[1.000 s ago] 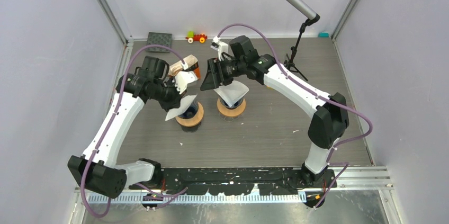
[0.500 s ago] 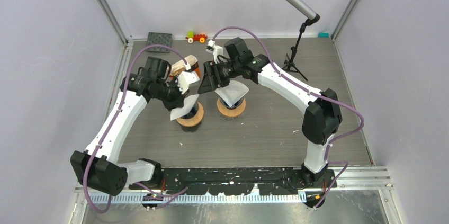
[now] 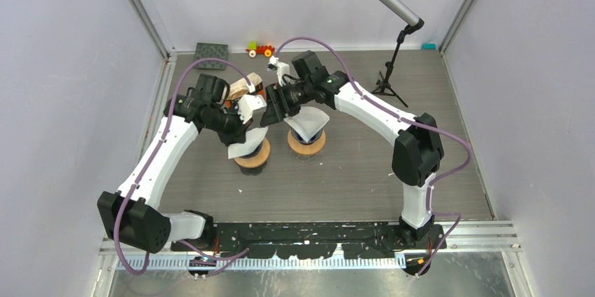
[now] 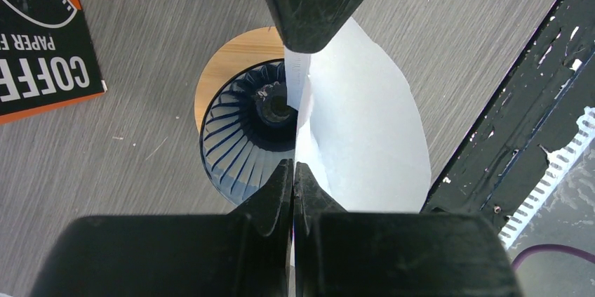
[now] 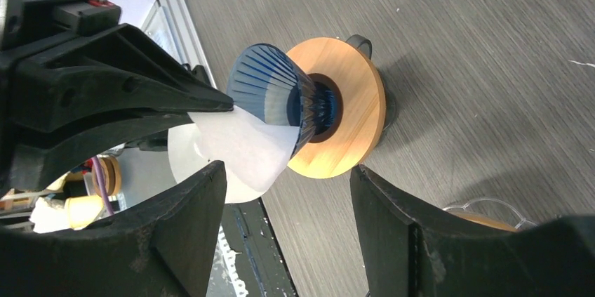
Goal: Place the coffee filter in the dripper
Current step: Place the coffee filter in the coffee dripper.
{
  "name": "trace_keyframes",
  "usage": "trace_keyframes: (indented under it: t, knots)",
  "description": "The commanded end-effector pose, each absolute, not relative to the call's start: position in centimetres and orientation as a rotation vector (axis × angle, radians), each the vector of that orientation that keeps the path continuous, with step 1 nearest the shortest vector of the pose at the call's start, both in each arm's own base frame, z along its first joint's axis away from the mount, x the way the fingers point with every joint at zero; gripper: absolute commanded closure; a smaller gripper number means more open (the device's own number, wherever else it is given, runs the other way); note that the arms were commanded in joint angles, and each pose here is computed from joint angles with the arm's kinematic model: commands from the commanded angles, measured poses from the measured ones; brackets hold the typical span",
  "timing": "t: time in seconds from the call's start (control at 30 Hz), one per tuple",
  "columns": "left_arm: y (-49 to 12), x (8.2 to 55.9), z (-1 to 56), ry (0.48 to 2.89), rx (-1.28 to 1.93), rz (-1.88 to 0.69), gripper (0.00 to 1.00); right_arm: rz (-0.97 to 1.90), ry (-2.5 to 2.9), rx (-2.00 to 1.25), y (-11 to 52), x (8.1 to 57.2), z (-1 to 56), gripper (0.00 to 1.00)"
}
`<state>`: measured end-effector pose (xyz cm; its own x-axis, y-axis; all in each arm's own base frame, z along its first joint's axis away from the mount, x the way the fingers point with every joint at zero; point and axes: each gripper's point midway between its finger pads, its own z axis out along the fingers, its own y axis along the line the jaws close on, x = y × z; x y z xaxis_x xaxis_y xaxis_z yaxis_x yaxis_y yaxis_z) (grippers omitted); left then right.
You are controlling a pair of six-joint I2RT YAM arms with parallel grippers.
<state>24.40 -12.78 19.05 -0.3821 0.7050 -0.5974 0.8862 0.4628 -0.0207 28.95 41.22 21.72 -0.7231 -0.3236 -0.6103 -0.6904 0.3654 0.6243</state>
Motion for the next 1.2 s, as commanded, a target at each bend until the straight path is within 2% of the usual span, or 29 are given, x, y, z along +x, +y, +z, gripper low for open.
trace_keyframes:
  t: [0.0, 0.7, 1.17]
  knots:
    - [-13.2, 24.8, 19.2, 2.152, 1.333, -0.482, 1.0, 1.314, 2.181, -0.952, 42.0, 29.0, 22.8, 0.3]
    - [-13.2, 25.0, 18.7, 2.171, 1.311, -0.483, 1.0, 1.285, 2.127, -1.066, 42.3, 27.8, 23.2, 0.3]
    - [-13.0, 24.7, 19.3, 2.153, 1.294, -0.476, 1.0, 1.248, 2.168, -1.081, 43.0, 28.5, 21.3, 0.36]
